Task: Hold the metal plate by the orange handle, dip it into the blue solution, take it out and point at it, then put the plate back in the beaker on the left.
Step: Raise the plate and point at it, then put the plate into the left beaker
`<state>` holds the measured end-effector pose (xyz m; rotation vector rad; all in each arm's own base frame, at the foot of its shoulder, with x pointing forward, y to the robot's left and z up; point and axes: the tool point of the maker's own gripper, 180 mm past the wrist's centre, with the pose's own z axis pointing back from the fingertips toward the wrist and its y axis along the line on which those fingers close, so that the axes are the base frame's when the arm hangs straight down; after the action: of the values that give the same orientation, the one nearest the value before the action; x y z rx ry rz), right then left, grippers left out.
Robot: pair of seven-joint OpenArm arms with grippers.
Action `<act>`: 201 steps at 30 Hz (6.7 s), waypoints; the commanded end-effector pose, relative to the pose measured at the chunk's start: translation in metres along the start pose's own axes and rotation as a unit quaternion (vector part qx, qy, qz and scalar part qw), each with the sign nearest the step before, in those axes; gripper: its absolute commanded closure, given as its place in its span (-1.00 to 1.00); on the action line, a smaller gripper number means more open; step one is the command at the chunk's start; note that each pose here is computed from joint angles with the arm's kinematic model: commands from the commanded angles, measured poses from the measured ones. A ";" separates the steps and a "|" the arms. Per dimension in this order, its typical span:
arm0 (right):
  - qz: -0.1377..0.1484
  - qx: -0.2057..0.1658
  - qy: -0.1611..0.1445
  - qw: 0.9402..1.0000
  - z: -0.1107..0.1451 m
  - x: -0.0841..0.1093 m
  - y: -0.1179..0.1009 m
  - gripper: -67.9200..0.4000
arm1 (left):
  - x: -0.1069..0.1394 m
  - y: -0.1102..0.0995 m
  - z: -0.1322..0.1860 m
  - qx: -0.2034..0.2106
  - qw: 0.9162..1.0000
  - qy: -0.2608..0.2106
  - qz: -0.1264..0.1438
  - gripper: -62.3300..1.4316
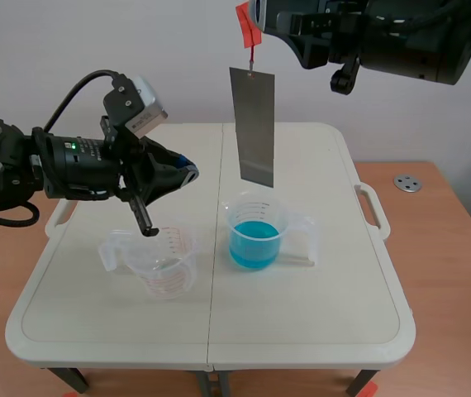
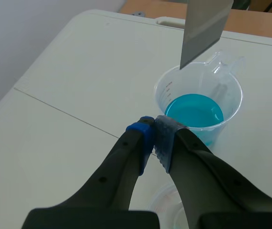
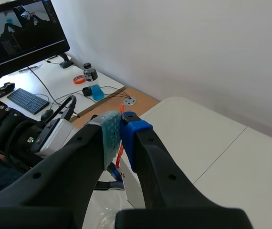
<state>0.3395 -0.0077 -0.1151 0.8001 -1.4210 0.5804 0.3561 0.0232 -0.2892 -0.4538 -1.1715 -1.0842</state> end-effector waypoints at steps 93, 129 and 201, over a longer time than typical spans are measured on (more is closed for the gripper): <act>0.044 0.139 -0.037 0.989 -0.036 0.032 0.079 0.95 | -0.159 -0.159 0.328 0.229 0.903 0.258 0.255 0.91; 0.019 0.208 -0.032 0.977 -0.059 0.018 0.126 0.95 | -0.166 -0.222 0.288 0.136 0.911 0.278 0.273 0.91; -0.113 0.136 0.102 0.979 -0.090 -0.132 0.079 0.95 | -0.166 -0.221 0.288 0.136 0.911 0.279 0.273 0.91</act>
<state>0.3222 0.1157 -0.2515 1.0313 -1.0120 0.6467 0.0165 0.2165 -0.3841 -0.2102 -0.5939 -0.4934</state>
